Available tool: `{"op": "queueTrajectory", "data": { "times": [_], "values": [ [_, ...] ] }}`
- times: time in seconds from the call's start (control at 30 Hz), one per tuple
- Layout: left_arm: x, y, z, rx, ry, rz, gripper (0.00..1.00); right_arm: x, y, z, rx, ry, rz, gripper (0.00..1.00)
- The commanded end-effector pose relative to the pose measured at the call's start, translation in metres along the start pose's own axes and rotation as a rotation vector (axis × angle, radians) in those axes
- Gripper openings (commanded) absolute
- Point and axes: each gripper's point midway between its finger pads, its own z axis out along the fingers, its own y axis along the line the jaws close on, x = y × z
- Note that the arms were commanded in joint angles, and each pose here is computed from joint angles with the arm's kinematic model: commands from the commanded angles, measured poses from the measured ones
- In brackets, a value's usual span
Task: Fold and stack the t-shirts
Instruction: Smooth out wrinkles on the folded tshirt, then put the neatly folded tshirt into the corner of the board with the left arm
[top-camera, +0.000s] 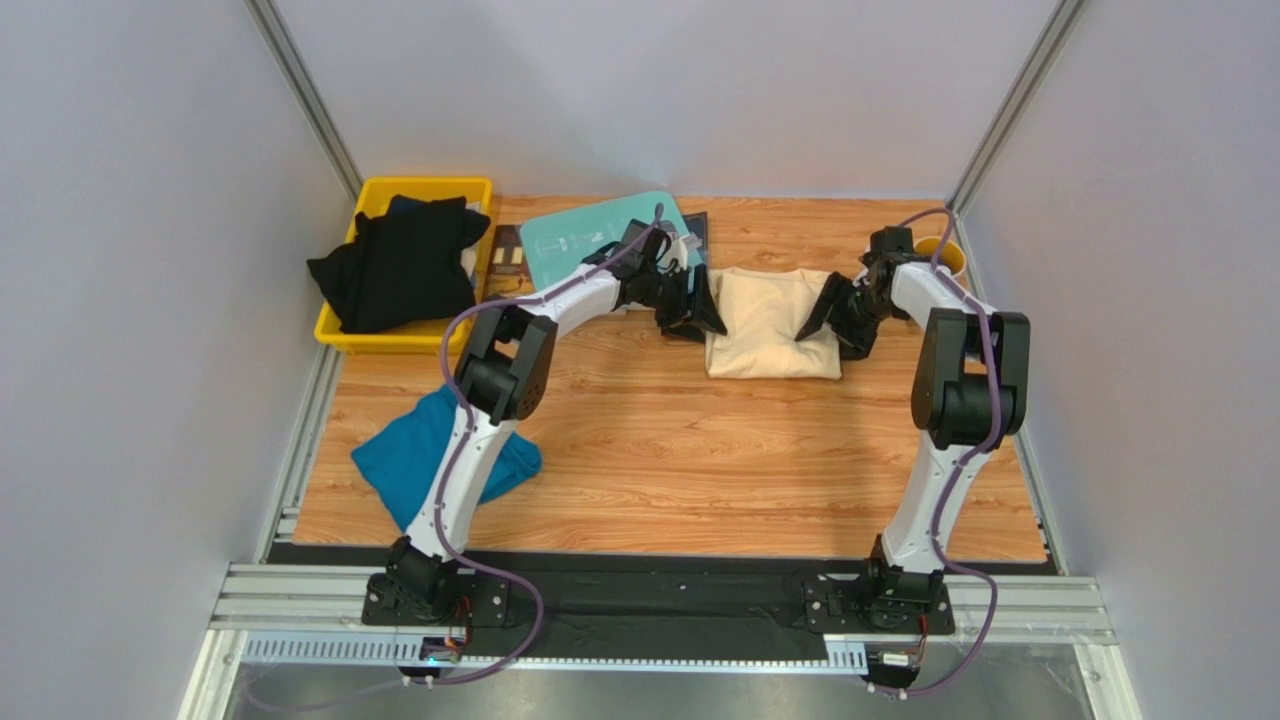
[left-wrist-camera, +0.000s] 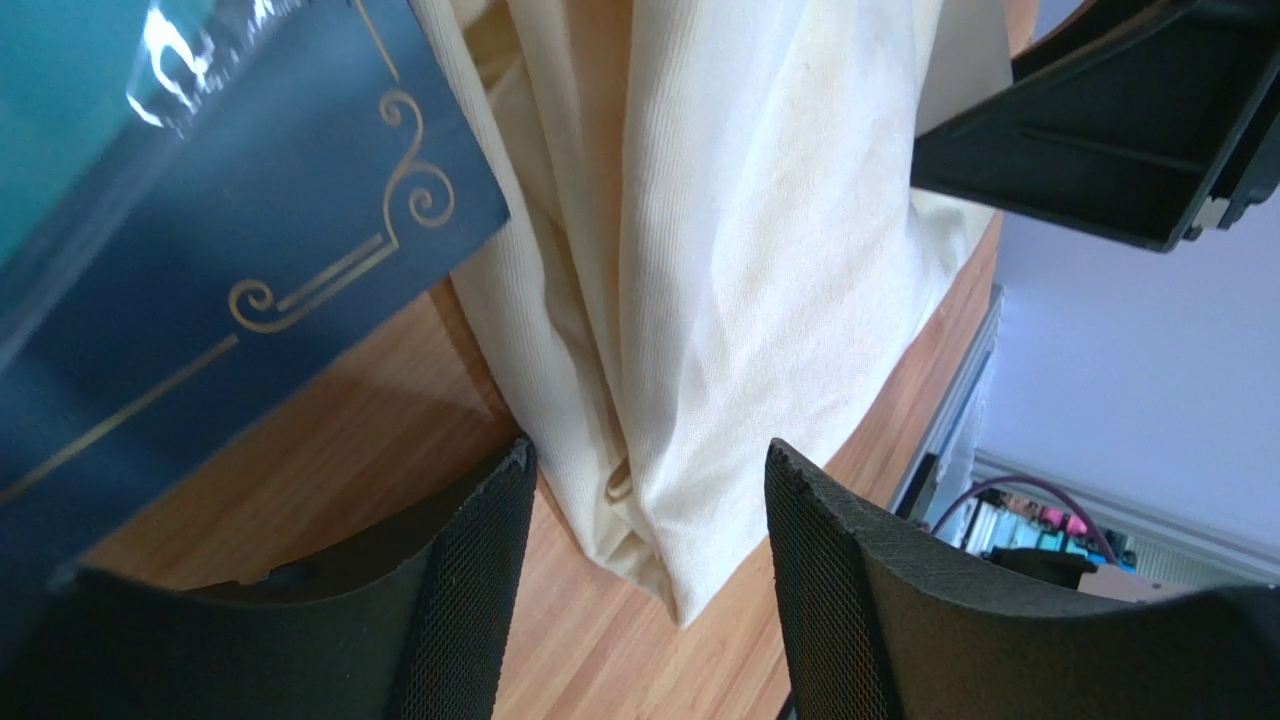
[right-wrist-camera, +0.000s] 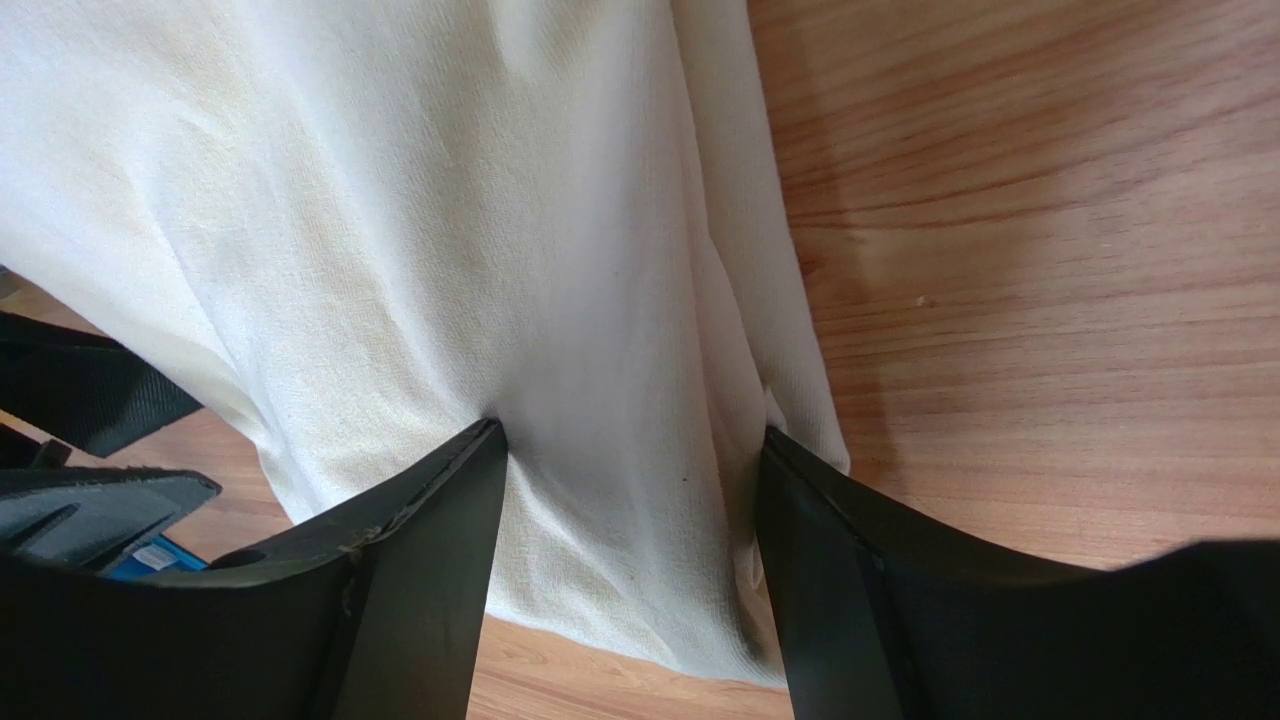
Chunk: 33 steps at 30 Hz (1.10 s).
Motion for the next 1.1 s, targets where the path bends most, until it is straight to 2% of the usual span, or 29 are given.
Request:
{"op": "queueTrajectory", "data": {
  "times": [0.0,0.27,0.57,0.87,0.93,1.03,1.07],
  "values": [
    [-0.015,0.016,0.013,-0.039,-0.050,-0.011,0.65,0.020,-0.015,0.021,0.038,0.083,-0.002,0.65],
    [-0.018,0.011,0.029,-0.009,-0.053,0.007,0.65,0.043,-0.022,0.024,0.044,0.154,0.014,0.65],
    [-0.007,-0.008,0.036,-0.006,-0.031,0.028,0.66,0.050,-0.016,0.021,0.023,0.177,0.008,0.65],
    [0.007,-0.008,0.043,-0.008,0.003,0.015,0.66,0.055,-0.010,0.019,0.006,0.188,-0.005,0.64],
    [0.007,-0.009,0.044,-0.007,0.003,0.018,0.62,0.055,-0.010,0.019,0.006,0.188,-0.005,0.64],
    [0.007,-0.009,0.044,-0.012,-0.001,0.021,0.46,0.057,-0.010,0.018,0.003,0.189,-0.006,0.64],
    [0.007,-0.009,0.044,-0.018,-0.001,0.023,0.34,0.057,-0.011,0.018,0.005,0.189,-0.006,0.64]
  ]
}}
